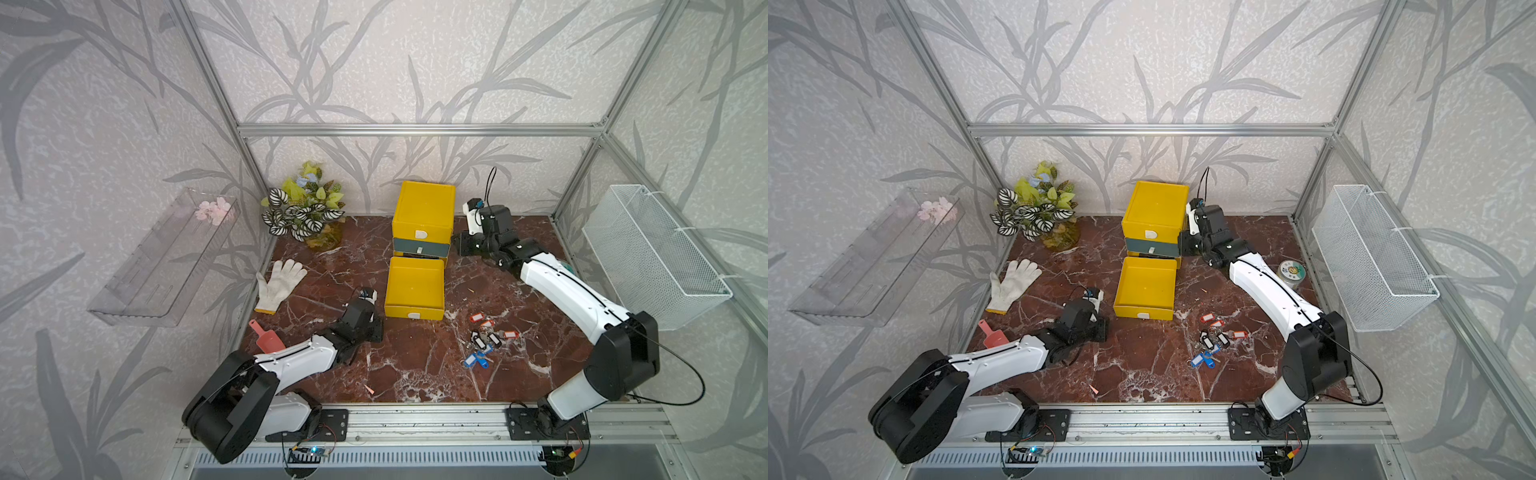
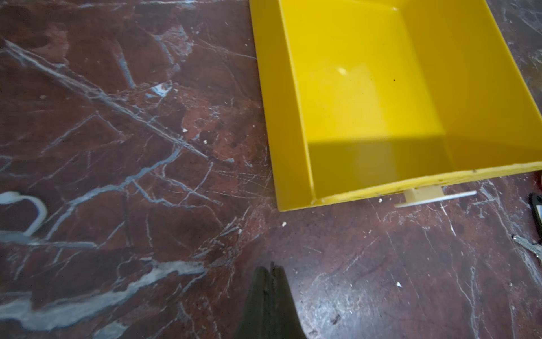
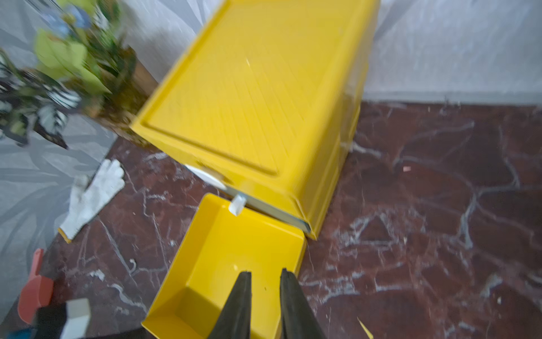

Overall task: Take the keys out of the drawer
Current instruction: Close the drawer in the storage box.

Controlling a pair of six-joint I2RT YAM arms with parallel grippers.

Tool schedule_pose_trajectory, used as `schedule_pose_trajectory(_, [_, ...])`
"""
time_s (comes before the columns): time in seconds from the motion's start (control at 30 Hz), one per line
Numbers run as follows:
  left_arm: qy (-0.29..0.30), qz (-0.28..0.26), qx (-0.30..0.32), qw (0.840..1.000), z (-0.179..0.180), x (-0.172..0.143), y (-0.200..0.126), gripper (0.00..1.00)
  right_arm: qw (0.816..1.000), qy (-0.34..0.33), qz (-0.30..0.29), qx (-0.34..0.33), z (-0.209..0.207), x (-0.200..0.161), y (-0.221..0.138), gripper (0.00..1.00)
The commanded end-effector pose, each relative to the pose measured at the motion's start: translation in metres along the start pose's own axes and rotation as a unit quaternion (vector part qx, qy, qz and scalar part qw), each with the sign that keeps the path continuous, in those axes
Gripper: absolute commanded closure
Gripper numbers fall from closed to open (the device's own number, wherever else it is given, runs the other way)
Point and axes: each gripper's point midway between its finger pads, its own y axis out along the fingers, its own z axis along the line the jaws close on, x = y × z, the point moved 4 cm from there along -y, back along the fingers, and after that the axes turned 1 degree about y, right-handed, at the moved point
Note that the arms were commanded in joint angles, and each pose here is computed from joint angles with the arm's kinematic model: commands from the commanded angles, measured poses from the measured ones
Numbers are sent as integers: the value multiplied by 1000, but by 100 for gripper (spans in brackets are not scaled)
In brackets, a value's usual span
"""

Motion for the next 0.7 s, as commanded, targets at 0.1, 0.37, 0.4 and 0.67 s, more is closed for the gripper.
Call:
schedule_pose_trajectory(0.1, [1, 15, -29, 999, -14, 2, 14, 100, 999, -42, 12, 32, 22, 37, 48, 76])
schedule_pose_trajectory(0.37, [10, 6, -37, 999, -22, 15, 26, 100, 993, -34, 94, 61, 28, 30, 109, 75])
schedule_pose_trajectory(0.4, [11, 6, -39, 999, -23, 16, 28, 100, 993, -34, 99, 61, 28, 27, 113, 75])
schedule_pose_trajectory(0.67, [12, 3, -40, 999, -28, 25, 40, 100, 993, -33, 101, 58, 27, 22, 114, 74])
